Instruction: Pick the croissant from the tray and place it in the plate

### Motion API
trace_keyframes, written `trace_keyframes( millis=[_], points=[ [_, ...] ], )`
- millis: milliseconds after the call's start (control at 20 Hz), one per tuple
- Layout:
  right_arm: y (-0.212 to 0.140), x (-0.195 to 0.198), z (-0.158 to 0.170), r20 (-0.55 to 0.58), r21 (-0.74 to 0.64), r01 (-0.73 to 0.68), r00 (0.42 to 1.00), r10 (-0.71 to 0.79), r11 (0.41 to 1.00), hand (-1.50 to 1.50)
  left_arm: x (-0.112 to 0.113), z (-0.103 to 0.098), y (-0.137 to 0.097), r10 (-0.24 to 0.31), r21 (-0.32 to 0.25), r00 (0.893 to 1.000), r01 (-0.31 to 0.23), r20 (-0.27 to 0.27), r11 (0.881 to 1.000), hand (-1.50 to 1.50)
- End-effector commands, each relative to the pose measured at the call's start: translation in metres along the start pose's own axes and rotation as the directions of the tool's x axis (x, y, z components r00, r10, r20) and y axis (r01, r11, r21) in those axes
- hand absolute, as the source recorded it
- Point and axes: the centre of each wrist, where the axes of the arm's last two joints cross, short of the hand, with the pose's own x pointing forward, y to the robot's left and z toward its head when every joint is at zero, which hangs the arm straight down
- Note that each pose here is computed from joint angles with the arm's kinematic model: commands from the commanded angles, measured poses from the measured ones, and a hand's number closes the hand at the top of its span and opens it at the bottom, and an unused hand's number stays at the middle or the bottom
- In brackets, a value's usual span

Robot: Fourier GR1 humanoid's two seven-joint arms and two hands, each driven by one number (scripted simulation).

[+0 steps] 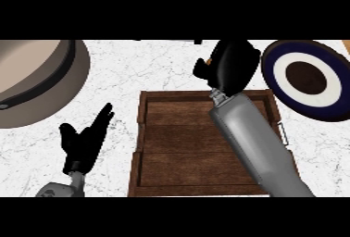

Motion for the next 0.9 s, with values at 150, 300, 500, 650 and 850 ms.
trace_keyframes(
  millis=[150,300,500,650,850],
  points=[
    [-0.010,0.005,-0.027,-0.211,-0.303,0.224,0.932,-0.294,0.926,1.50,-0.012,0.002,-0.003,0.027,0.006,0.998,-0.027,-0.065,1.000,0.00],
    [-0.004,-0.010,-0.036,-0.238,-0.364,0.255,0.904,-0.354,0.896,1.50,-0.011,0.004,-0.004,0.019,0.004,0.997,-0.019,-0.080,1.000,0.00],
    [0.001,-0.034,-0.045,-0.201,-0.469,0.327,0.865,-0.460,0.820,1.50,-0.013,0.004,0.002,0.039,0.026,0.996,-0.037,-0.077,0.999,0.00],
    [0.025,-0.060,-0.047,-0.224,-0.507,0.264,0.879,-0.421,0.821,1.50,-0.016,0.003,-0.006,0.043,0.015,0.996,-0.042,-0.078,0.999,0.00],
    [0.034,-0.101,-0.076,-0.267,-0.582,0.173,0.883,-0.387,0.794,1.50,-0.018,0.007,0.001,0.030,0.041,0.997,-0.027,-0.072,0.999,0.00]
  ],
)
